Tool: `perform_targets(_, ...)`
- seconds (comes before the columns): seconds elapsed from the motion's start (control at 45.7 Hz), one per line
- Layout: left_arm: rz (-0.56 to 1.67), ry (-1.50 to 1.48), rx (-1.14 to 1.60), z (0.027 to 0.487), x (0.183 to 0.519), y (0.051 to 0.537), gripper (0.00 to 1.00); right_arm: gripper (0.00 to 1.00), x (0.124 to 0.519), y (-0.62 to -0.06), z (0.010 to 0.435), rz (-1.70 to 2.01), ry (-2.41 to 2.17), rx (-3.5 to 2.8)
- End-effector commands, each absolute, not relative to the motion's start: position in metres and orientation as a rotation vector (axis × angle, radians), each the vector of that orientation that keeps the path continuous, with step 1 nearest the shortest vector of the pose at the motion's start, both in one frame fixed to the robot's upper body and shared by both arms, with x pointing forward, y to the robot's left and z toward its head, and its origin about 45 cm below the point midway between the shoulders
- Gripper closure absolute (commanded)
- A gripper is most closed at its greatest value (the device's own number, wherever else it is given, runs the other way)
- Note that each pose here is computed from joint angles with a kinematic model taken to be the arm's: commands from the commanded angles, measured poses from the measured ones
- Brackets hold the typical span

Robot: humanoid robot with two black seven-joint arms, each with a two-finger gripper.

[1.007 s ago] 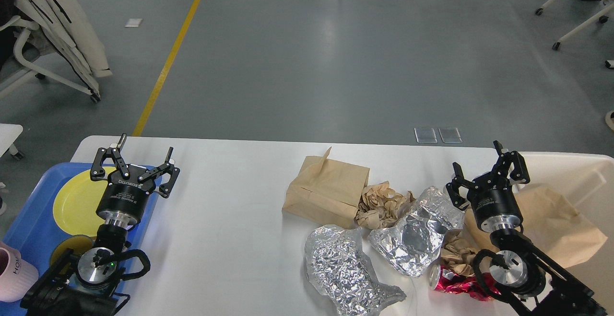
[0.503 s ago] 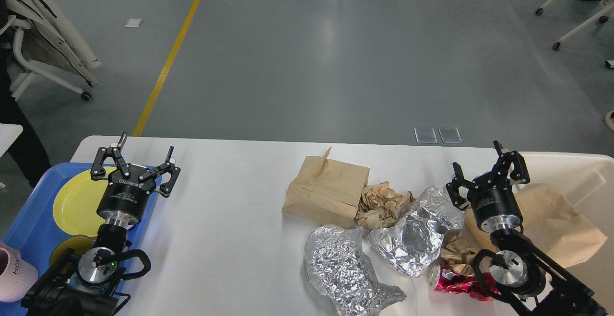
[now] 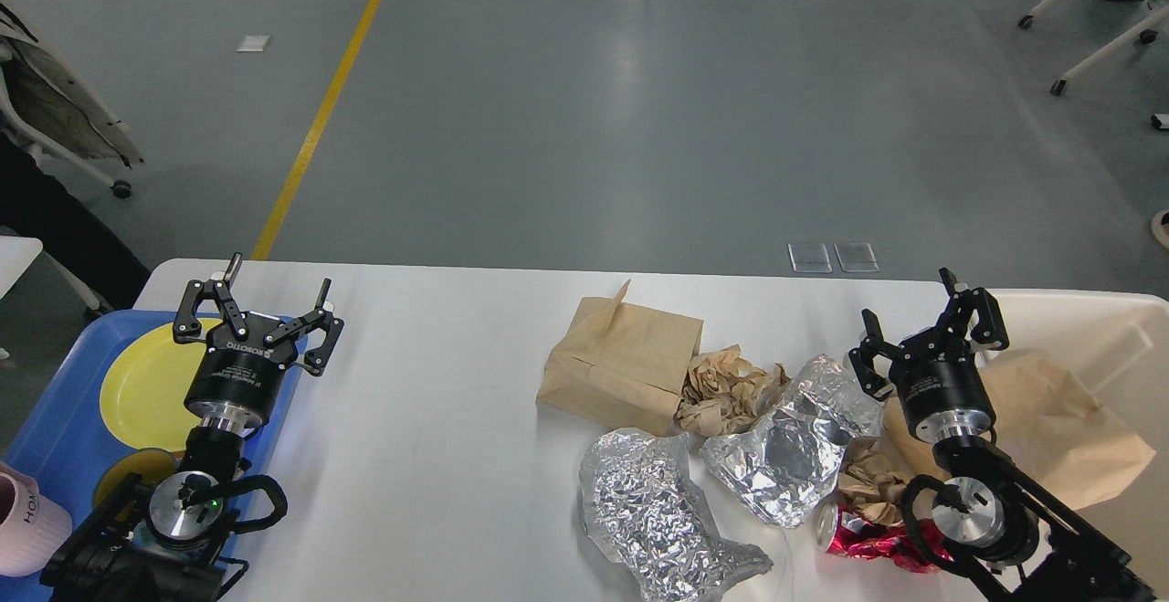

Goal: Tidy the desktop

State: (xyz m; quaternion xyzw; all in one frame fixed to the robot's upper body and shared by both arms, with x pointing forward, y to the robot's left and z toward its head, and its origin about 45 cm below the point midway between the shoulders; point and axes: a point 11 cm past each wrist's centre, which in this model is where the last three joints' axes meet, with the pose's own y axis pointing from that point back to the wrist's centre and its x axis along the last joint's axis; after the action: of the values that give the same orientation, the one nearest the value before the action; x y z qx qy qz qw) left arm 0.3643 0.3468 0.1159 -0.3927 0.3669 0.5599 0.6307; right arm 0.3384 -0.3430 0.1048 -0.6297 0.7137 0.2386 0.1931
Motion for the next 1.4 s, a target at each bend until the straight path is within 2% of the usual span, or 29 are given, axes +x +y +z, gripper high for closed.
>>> perform_targets(0.0, 1.282, 0.84, -0.899, 0.116, 0.364, 0.347, 0.03, 0.0, 0.36, -0.373, 0.133, 0.56, 2.028, -1.69)
perform_targets(0.088, 1.282, 0.84, -0.899, 0.116, 0.364, 0.347, 0.03, 0.0, 0.364, -0.413, 0.152, 0.477, 2.08, -1.627)
perform_targets(0.153, 1.282, 0.84, -0.899, 0.116, 0.364, 0.347, 0.03, 0.0, 0.362, -0.421, 0.152, 0.467, 2.109, -1.63)
perform_targets(0.306, 1.281, 0.841, -0.898, 0.116, 0.364, 0.347, 0.03, 0.0, 0.36, -0.429, 0.155, 0.456, 2.118, -1.65)
perform_targets(0.788, 1.281, 0.841, -0.898, 0.115, 0.364, 0.347, 0.03, 0.0, 0.333, -0.44, 0.126, 0.526, 2.198, -1.622)
perform_targets(1.379, 1.28, 0.84, -0.899, 0.116, 0.364, 0.347, 0.03, 0.0, 0.321, -0.358, 0.087, 0.717, 2.04, -1.858)
